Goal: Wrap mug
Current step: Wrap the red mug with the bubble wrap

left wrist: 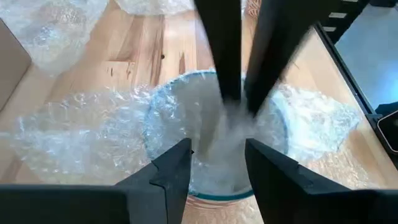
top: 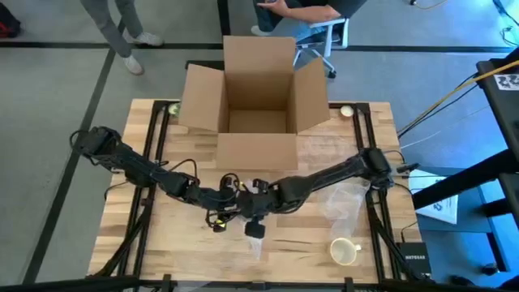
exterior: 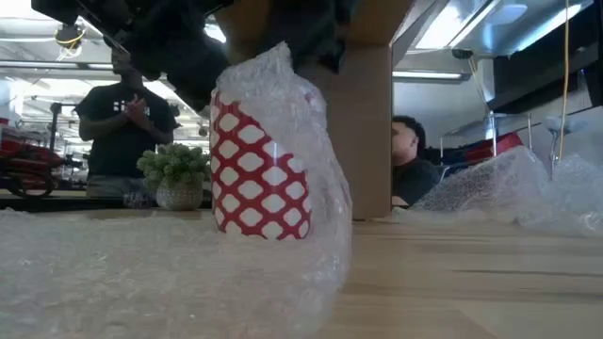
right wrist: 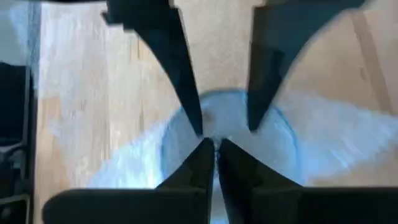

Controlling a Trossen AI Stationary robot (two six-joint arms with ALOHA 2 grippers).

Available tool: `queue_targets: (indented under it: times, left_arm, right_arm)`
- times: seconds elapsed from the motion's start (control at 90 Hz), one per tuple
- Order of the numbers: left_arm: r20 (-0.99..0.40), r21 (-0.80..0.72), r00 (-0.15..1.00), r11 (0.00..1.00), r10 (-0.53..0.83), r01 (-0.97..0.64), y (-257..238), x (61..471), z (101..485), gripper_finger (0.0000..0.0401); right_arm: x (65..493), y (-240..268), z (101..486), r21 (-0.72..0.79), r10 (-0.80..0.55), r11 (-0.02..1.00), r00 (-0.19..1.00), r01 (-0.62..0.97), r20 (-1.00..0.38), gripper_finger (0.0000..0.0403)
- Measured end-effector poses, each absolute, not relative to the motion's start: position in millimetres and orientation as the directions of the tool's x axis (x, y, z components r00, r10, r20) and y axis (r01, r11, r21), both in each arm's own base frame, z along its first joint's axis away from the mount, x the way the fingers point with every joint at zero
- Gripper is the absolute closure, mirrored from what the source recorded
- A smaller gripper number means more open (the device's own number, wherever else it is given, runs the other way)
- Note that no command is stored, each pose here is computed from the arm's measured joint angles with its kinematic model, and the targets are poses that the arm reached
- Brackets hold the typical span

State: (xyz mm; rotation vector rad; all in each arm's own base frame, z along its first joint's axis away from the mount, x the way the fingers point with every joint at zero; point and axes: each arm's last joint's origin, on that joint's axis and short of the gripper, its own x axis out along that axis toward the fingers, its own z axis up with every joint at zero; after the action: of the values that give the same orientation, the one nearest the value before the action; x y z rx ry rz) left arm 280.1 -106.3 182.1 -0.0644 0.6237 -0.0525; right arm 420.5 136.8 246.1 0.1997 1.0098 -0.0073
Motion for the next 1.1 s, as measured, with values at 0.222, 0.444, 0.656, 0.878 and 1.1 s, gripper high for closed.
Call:
queue_targets:
  times: [0.222, 0.444, 0.656, 0.878, 1.1]
  left_arm:
    - [-0.583, -0.076, 0.809, 0.997, -0.069, 0.031, -106, 280, 181, 0.0265]
    - [-0.586, -0.077, 0.807, 0.997, -0.069, 0.03, -106, 280, 181, 0.0265]
    - [-0.587, -0.078, 0.806, 0.996, -0.072, 0.033, -106, 280, 181, 0.0265]
    - [-0.588, -0.077, 0.806, 0.997, -0.072, 0.033, -106, 280, 181, 0.0265]
    - [-0.588, -0.079, 0.806, 0.996, -0.071, 0.029, -106, 280, 181, 0.0265]
  right_arm:
    - [407, 133, 263, 0.159, 0.089, 0.982, 0.507, 0.098, -0.858, 0.038]
    - [399, 131, 274, 0.189, 0.127, 0.979, 0.49, 0.079, -0.862, 0.0286]
    - [384, 151, 257, 0.205, 0.219, 0.976, 0.377, -0.077, -0.9, 0.0245]
    - [397, 165, 240, 0.086, 0.156, 0.984, 0.531, -0.154, -0.833, 0.0253]
    - [412, 158, 214, 0.053, 0.117, 0.989, 0.523, -0.135, -0.844, 0.026]
